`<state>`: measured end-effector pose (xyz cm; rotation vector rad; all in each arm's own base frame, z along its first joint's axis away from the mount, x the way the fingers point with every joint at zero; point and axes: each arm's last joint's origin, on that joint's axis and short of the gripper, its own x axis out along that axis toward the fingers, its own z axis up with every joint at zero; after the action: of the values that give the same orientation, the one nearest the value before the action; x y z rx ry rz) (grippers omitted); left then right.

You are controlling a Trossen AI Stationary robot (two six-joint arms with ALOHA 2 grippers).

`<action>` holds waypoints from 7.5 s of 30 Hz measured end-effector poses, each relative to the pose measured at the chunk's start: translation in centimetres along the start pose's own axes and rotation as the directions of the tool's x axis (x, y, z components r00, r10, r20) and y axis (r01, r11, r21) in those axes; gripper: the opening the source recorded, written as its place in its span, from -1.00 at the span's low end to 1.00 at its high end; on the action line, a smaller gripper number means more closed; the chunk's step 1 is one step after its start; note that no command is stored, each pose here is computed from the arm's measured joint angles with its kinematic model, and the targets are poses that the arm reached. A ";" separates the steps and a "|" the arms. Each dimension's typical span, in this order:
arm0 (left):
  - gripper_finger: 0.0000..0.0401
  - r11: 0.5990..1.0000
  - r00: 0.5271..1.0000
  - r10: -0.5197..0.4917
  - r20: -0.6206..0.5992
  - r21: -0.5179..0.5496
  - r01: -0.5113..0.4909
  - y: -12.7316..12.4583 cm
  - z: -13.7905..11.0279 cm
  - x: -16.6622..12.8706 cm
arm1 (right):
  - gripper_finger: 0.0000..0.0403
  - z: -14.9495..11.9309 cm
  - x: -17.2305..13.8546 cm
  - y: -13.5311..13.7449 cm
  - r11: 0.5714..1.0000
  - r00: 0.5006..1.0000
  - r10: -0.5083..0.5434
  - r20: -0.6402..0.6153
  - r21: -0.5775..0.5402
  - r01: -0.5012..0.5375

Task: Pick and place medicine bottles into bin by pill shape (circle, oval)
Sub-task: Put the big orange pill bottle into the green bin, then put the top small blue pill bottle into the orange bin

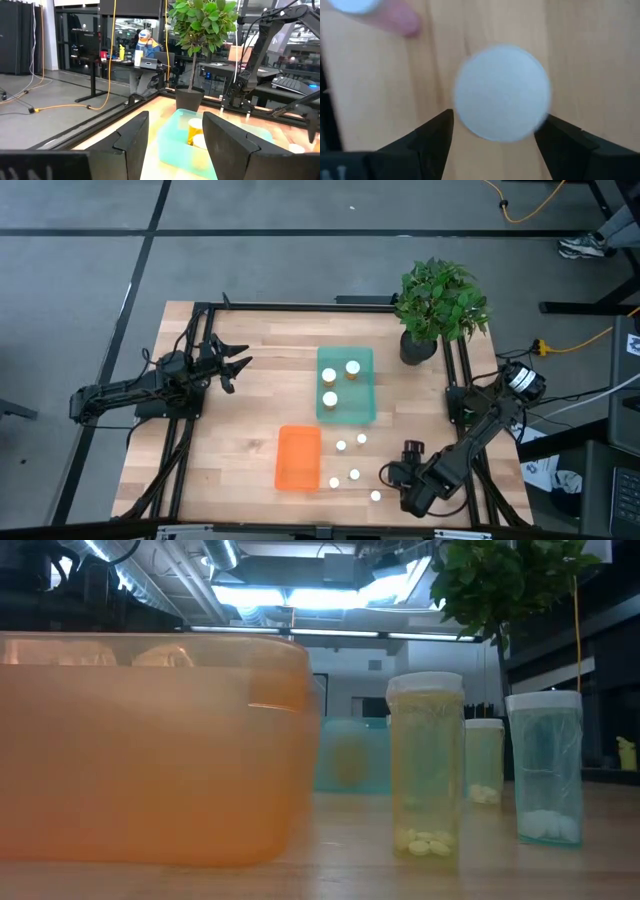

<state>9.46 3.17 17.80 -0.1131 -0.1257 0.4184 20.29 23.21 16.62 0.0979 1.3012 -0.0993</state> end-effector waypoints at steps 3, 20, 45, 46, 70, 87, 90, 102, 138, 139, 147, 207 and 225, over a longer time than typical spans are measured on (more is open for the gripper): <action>-0.12 1.000 1.000 0.000 0.001 0.000 0.000 0.0 0.0 0.0 | 0.33 0.5 0.1 0.2 0.999 0.999 0.030 0.025 -0.034 -0.029; -0.12 1.000 1.000 0.000 0.000 0.000 0.000 0.0 0.0 0.0 | 0.32 1.7 0.2 -0.2 0.999 0.992 -0.004 0.126 -0.044 0.010; -0.12 1.000 1.000 0.001 0.000 -0.002 -0.001 0.0 0.0 0.0 | 0.02 8.9 -7.1 -4.2 0.832 0.866 -0.430 0.254 -0.262 0.490; -0.12 1.000 1.000 0.000 0.000 -0.002 0.000 0.0 0.0 0.0 | 0.02 9.5 -7.2 -4.8 0.816 0.853 -0.449 0.265 -0.268 0.513; -0.12 1.000 1.000 0.001 0.000 0.024 -0.001 0.0 0.0 0.0 | 0.02 12.7 0.0 -20.2 0.983 0.963 -0.018 0.267 -0.170 0.065; -0.12 1.000 1.000 0.001 0.000 0.020 -0.001 0.0 0.0 0.0 | 0.20 12.7 0.7 -20.8 0.988 0.947 0.003 0.322 -0.147 0.047; -0.12 1.000 1.000 0.001 0.000 0.020 -0.001 0.0 0.0 0.0 | 0.19 12.9 0.7 -20.8 0.988 0.942 0.005 0.335 -0.144 0.046; -0.12 1.000 1.000 0.000 0.001 0.020 0.000 0.0 0.0 0.0 | 0.17 15.3 -1.9 -20.6 0.995 0.881 -0.033 0.471 -0.067 0.073; -0.12 1.000 1.000 0.000 0.001 0.019 0.000 0.0 0.0 0.0 | 0.17 9.8 -9.7 -10.4 0.998 0.981 -0.020 0.193 0.061 0.008; -0.12 1.000 1.000 0.000 0.002 0.019 0.000 0.0 0.0 0.0 | 0.17 9.5 -9.9 -10.1 0.999 0.978 -0.021 0.206 0.051 0.011; -0.12 0.999 1.000 -0.013 0.012 -0.040 0.013 0.0 0.1 0.0 | 0.17 8.2 -11.4 -9.1 0.999 0.970 0.032 0.243 0.019 -0.037; -0.12 0.787 0.531 -0.250 -0.810 0.150 0.599 -27.3 1.9 22.4 | 0.17 -3.6 -11.5 -13.9 0.909 0.744 0.367 0.558 -0.045 -0.415; -0.12 0.856 0.345 -0.196 -0.918 0.012 0.517 -25.0 -2.4 23.8 | 0.17 -3.6 -11.5 -13.9 0.910 0.747 0.366 0.556 -0.045 -0.412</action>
<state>41.35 -9.94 21.18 0.0153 1.0095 -0.1433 12.01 10.08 26.49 0.3842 0.6665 0.1737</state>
